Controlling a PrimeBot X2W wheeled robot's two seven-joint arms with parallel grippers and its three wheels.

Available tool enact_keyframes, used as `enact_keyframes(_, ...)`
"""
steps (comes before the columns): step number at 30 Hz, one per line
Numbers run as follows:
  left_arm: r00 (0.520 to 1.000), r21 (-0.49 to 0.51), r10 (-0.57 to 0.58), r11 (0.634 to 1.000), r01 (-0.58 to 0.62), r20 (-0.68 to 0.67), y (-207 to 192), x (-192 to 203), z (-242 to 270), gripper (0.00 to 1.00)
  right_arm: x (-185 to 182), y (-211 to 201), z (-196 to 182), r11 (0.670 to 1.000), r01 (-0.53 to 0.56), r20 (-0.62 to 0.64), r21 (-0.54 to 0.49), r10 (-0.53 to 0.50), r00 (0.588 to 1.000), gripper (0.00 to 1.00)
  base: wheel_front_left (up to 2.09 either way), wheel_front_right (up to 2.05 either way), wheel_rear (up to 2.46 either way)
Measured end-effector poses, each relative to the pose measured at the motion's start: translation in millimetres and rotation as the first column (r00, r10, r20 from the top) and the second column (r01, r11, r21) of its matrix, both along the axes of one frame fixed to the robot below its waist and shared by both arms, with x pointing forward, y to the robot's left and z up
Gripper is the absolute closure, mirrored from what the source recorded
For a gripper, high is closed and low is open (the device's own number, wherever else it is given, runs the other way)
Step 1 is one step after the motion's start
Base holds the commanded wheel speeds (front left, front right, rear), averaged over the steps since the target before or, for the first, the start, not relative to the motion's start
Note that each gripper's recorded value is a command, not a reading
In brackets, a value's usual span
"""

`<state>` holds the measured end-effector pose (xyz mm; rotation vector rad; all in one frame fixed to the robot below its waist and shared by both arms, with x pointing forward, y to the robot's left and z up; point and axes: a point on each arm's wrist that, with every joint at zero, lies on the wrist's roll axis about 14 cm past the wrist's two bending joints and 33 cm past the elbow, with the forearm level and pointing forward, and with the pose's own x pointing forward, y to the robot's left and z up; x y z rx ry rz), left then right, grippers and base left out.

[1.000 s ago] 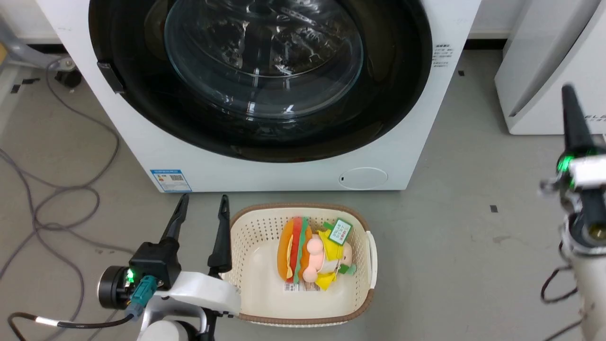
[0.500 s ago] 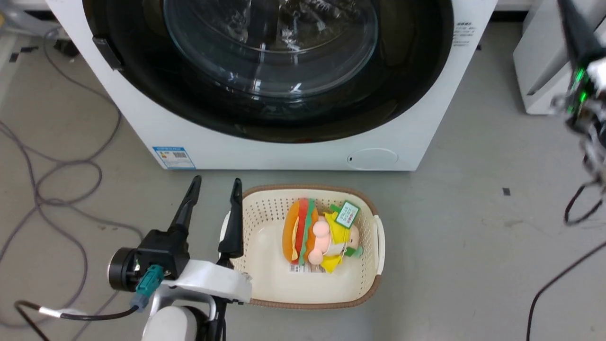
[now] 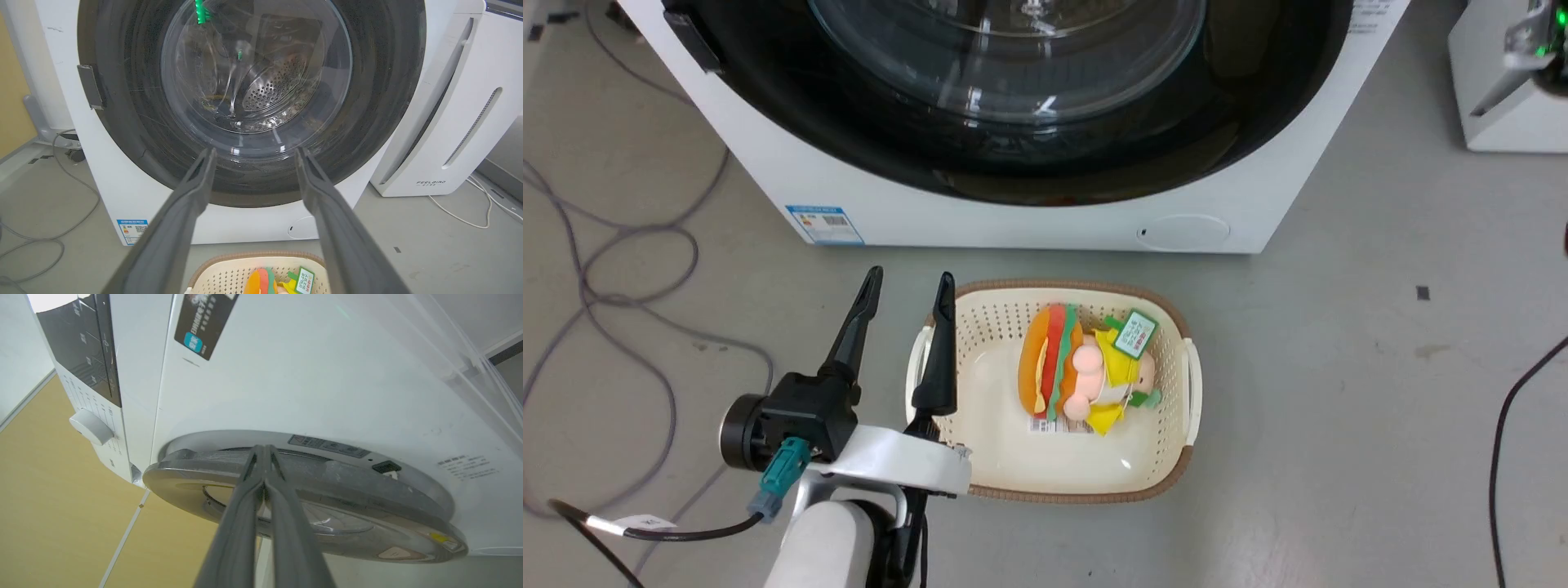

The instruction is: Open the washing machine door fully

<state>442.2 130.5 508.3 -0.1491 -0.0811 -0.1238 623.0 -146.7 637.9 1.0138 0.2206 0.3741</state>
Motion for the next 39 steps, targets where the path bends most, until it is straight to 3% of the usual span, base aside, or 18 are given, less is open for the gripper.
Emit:
enact_keyframes(12,1.0,-0.031,-0.01,0.999,0.01,0.003,-4,17,-8,0.0,27,36,-13,0.977,-0.171,-0.132,-0.125,0.154,0.979,1.0,0.0,0.0,0.0)
enact_keyframes(22,1.0,-0.049,-0.008,0.999,0.008,-0.001,-4,24,-16,0.0,48,48,-7,0.966,-0.213,-0.176,-0.146,0.186,0.967,1.0,0.0,0.0,0.0)
enact_keyframes(31,1.0,-0.054,-0.005,0.999,0.006,0.015,-5,24,-9,0.0,33,68,-13,0.918,-0.328,-0.239,-0.222,0.275,0.931,1.0,0.0,0.0,0.0)
enact_keyframes(39,1.0,-0.057,-0.015,0.998,0.014,-0.003,-8,26,-17,0.0,36,68,-33,0.915,-0.333,-0.282,-0.229,0.265,0.922,1.0,0.0,0.0,0.0)
